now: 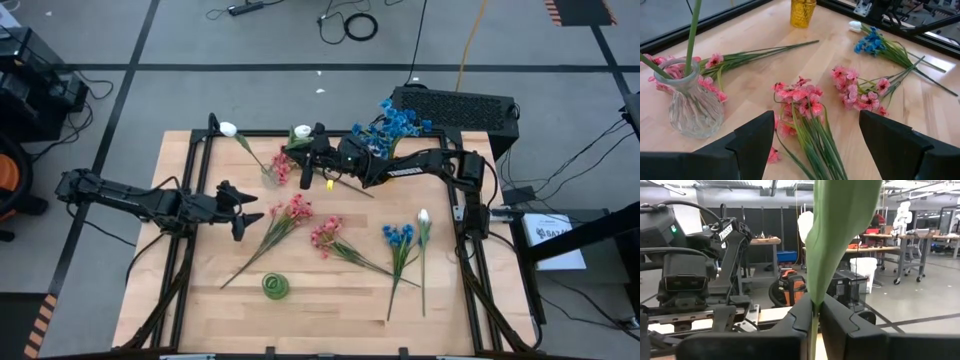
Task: Sort flowers into vase by color
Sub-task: Put the left white flower into the transparent vase
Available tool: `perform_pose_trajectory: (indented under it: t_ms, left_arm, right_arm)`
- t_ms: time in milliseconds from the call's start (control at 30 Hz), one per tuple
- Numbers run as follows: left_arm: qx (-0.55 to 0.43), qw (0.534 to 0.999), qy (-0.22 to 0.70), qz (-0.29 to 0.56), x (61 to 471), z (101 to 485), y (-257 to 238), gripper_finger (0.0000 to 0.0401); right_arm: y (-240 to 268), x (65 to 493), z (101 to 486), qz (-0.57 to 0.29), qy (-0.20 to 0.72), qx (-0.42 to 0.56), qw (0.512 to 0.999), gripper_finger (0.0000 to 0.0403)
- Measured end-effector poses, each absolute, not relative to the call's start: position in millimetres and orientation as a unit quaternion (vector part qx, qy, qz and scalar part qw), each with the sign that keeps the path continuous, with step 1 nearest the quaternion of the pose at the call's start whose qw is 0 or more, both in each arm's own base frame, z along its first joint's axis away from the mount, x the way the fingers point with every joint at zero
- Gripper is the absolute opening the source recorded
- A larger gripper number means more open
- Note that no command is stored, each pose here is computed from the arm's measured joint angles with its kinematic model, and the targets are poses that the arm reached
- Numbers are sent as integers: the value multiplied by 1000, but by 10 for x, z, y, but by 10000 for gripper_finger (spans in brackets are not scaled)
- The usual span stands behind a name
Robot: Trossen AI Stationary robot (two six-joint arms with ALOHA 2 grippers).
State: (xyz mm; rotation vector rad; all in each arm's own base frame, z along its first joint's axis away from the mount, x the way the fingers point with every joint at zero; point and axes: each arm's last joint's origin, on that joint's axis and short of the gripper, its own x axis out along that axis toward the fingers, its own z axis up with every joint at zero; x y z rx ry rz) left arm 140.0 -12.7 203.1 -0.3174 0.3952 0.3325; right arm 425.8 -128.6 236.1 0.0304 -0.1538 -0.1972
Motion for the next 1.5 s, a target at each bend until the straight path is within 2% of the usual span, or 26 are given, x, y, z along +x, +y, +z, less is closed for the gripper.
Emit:
perform_pose_trajectory:
  t_ms: [267, 567, 767, 967, 1133, 1267, 1367, 1500]
  left_arm:
    - [-152, 955, 193, 167, 1400, 2033, -125, 299]
    - [-151, 955, 193, 168, 1400, 2033, -124, 299]
    - [-148, 954, 200, 170, 1393, 2020, -123, 299]
    - [-149, 953, 201, 170, 1392, 2018, -123, 299]
    - [-150, 954, 197, 169, 1396, 2025, -123, 299]
    - [-152, 955, 192, 168, 1400, 2033, -124, 299]
    - [-152, 955, 191, 168, 1401, 2035, -124, 299]
    - [-152, 955, 191, 168, 1402, 2036, -125, 299]
  right_arm:
    - [-1286, 4257, 2362, -98, -79, 37, 991, 73]
    - [-1286, 4252, 2372, -103, -76, 46, 991, 188]
    - [-1250, 4134, 2580, -106, -23, 56, 992, 249]
    - [-1191, 3926, 2818, -111, 49, 57, 991, 288]
    - [-1141, 3764, 3088, -109, 38, 38, 993, 292]
    - [-1115, 3680, 3182, -110, 46, 39, 992, 278]
    - [-1116, 3681, 3179, -113, 47, 33, 992, 253]
    - [-1148, 3776, 3086, -114, 32, 29, 993, 198]
